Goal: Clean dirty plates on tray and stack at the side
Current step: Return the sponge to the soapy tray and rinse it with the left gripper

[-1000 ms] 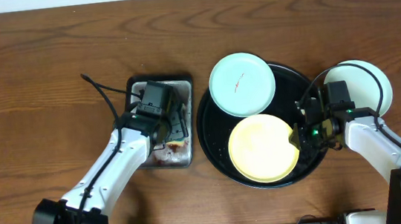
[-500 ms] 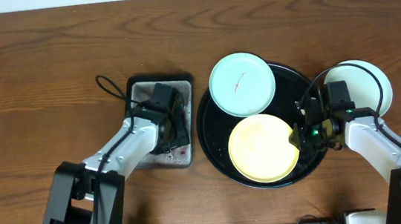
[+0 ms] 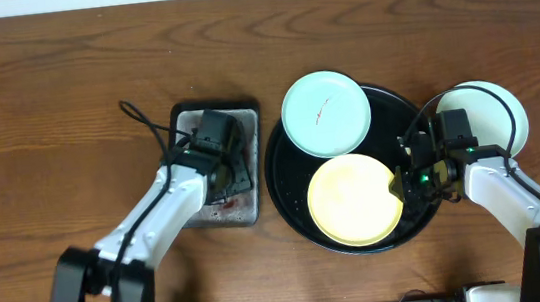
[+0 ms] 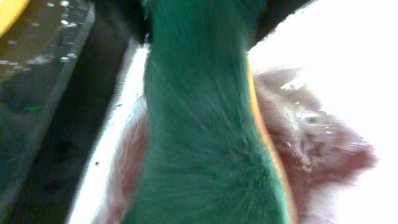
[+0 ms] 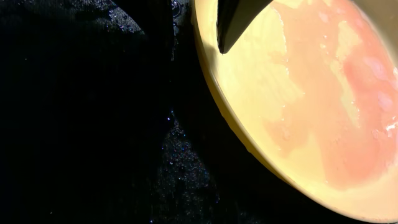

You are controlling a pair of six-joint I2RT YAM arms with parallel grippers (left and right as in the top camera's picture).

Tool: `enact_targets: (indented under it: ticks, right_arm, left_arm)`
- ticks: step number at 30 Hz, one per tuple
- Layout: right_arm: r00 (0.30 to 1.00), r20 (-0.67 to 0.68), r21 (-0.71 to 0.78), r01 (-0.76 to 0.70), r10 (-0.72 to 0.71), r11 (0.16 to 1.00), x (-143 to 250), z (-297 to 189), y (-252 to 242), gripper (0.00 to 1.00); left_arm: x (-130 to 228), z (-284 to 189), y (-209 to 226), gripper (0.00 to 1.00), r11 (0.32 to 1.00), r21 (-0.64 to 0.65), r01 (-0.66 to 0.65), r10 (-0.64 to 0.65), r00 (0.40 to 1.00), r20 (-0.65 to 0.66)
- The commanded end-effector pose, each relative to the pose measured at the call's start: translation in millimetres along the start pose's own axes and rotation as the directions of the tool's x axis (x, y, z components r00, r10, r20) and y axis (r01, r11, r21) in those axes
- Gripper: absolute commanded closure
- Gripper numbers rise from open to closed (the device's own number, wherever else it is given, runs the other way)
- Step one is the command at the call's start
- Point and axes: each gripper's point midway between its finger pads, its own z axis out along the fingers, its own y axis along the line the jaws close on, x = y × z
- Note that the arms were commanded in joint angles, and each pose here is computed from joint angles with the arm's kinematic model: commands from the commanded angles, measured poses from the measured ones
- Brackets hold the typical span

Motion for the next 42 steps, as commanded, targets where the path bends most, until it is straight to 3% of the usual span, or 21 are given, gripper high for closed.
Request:
enact_targets:
  ticks: [1, 9, 16, 20, 26, 28, 32, 33, 39, 42]
  right_arm:
    - [1.000, -0.013, -0.001, 0.007, -0.007, 1.000, 4, 3, 1, 0.77]
    - [1.000, -0.003, -0.002, 0.010, -0.010, 1.000, 2, 3, 1, 0.75]
    - [1.000, -0.003, -0.002, 0.010, -0.010, 1.000, 1, 3, 1, 0.75]
    - [1.000, -0.005, -0.002, 0.010, -0.010, 1.000, 2, 3, 1, 0.75]
    - [1.000, -0.005, -0.002, 0.010, -0.010, 1.000, 2, 3, 1, 0.75]
    - [1.000, -0.005, -0.002, 0.010, -0.010, 1.000, 2, 3, 1, 0.76]
    - [1.000, -0.006, -0.002, 0.009, -0.009, 1.000, 2, 3, 1, 0.76]
    - [1.000, -0.006, -0.002, 0.010, -0.010, 1.000, 2, 3, 1, 0.75]
    - [1.000, -0.006, -0.002, 0.009, -0.009, 1.000, 2, 3, 1, 0.75]
    - [1.000, -0.006, -0.002, 0.009, -0.009, 1.000, 2, 3, 1, 0.75]
  left_arm:
    - [-9, -14, 2, 0.32, 1.000, -0.013, -0.010, 0.011, 0.999, 0.047]
    - [0, -12, 8, 0.28, 0.999, -0.035, -0.008, 0.008, 1.000, 0.010]
    - [-23, -8, -5, 0.26, 1.000, 0.016, -0.015, 0.013, 0.995, 0.104]
    - [-37, -2, -2, 0.26, 1.000, -0.016, -0.009, 0.012, 0.988, 0.157]
    - [-35, 16, 4, 0.28, 0.999, -0.051, 0.013, -0.006, 0.991, 0.135]
    - [-34, 22, 6, 0.39, 0.998, -0.059, 0.013, -0.006, 0.992, 0.123]
    - [-44, 22, -1, 0.88, 0.999, -0.036, -0.011, 0.017, 0.987, 0.159]
    - [-48, 21, -4, 0.92, 0.999, -0.028, -0.036, 0.040, 0.984, 0.175]
    - [-53, 14, -8, 0.90, 0.989, -0.043, -0.141, 0.147, 0.973, 0.180]
    - [-48, 15, -4, 0.55, 0.989, -0.054, -0.140, 0.147, 0.977, 0.155]
